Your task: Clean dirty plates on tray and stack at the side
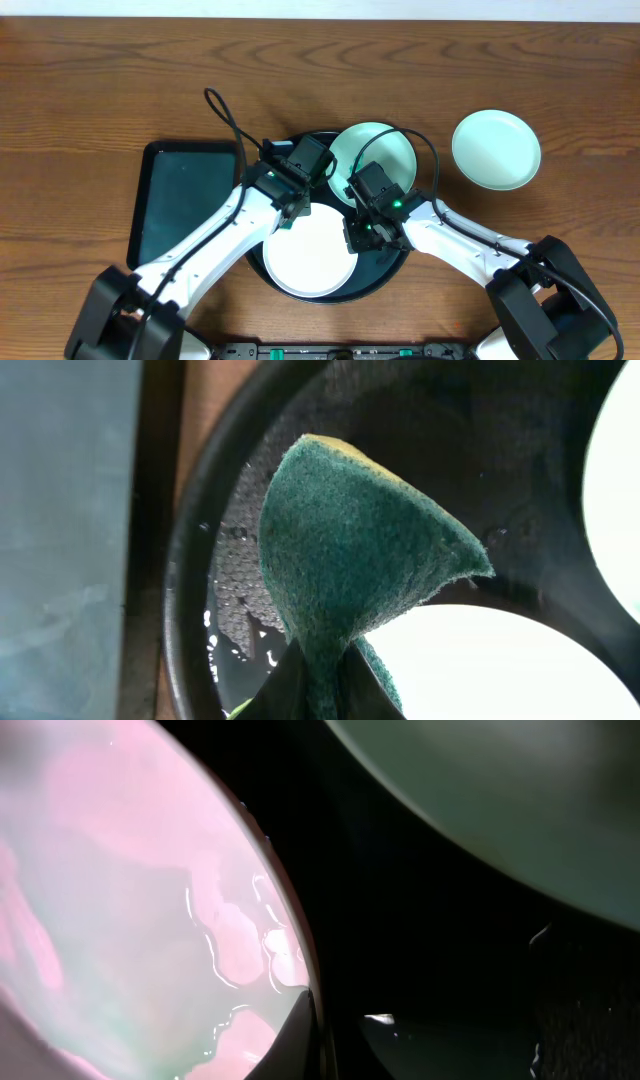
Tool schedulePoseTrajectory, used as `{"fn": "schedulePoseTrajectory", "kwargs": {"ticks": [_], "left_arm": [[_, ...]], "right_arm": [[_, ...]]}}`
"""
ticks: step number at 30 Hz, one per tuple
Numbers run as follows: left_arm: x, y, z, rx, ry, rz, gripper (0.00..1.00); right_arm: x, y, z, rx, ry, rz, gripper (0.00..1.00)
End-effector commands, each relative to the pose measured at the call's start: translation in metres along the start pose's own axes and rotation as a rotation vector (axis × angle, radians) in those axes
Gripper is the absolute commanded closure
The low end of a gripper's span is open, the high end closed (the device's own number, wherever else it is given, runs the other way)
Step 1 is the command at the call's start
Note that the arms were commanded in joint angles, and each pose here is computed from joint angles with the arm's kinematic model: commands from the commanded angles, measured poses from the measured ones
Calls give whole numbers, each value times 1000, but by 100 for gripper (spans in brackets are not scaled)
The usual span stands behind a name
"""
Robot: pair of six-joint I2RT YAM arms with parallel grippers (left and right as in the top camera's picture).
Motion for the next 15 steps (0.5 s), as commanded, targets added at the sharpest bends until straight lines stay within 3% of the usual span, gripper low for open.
{"fn": "schedulePoseTrajectory", "kwargs": {"ticks": [1, 8, 15], "left_arm": [[-27, -18, 24, -38, -62, -91, 93], [-52, -6, 107, -189, -214, -43, 93], [-56, 19, 171, -389, -282, 68, 93]], "right_arm": [[-2, 5, 4, -63, -31, 29, 99], [-51, -12, 30, -147, -105, -104, 99], [-123, -25, 13, 40, 39, -306, 99]]}}
Point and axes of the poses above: each gripper's point midway between its finger pads, its own x axis out along the fingers, its own z axis along the line the jaws close on, y = z × x, the point moved 2 cm from there along -x, back along the fingers, and after that the axes turned 11 degrees about x, right-handed, at the moved point
